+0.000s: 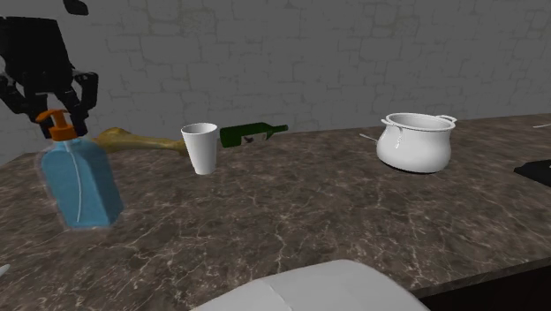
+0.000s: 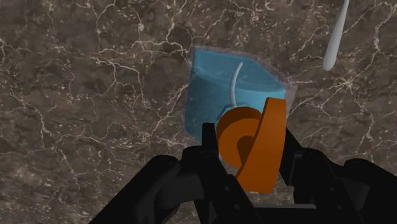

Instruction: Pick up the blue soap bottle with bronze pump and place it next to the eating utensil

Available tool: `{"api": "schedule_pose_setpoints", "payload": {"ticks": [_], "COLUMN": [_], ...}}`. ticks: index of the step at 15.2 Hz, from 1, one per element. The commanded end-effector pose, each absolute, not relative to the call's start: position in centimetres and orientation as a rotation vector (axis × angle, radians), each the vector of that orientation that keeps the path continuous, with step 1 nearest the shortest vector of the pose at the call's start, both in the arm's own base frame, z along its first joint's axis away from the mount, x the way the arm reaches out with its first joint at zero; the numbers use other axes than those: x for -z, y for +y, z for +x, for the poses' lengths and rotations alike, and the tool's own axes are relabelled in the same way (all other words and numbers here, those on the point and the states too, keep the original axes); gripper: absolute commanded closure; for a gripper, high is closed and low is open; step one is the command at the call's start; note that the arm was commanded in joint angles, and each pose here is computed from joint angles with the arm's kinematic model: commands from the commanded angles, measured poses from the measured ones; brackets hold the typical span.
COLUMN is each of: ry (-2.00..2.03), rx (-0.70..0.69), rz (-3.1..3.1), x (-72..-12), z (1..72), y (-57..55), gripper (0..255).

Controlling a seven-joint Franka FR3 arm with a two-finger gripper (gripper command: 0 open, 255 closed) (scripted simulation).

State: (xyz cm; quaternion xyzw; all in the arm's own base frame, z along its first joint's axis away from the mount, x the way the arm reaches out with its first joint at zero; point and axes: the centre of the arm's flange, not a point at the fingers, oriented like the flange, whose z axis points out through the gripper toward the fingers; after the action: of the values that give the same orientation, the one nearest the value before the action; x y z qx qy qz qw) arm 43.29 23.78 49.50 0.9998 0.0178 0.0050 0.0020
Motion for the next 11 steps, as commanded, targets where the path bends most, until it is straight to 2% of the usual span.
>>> {"api": "schedule_pose_setpoints", "payload": {"ticks": [1,11], "ry": [0.053,0.053], "rx": [-0.016,-0.016], "rz": [3.138,3.138], "x": [-49.5,-49.5], "z": [42.4,39.0], "y": [26.5,39.2], "gripper": [255,255]}}
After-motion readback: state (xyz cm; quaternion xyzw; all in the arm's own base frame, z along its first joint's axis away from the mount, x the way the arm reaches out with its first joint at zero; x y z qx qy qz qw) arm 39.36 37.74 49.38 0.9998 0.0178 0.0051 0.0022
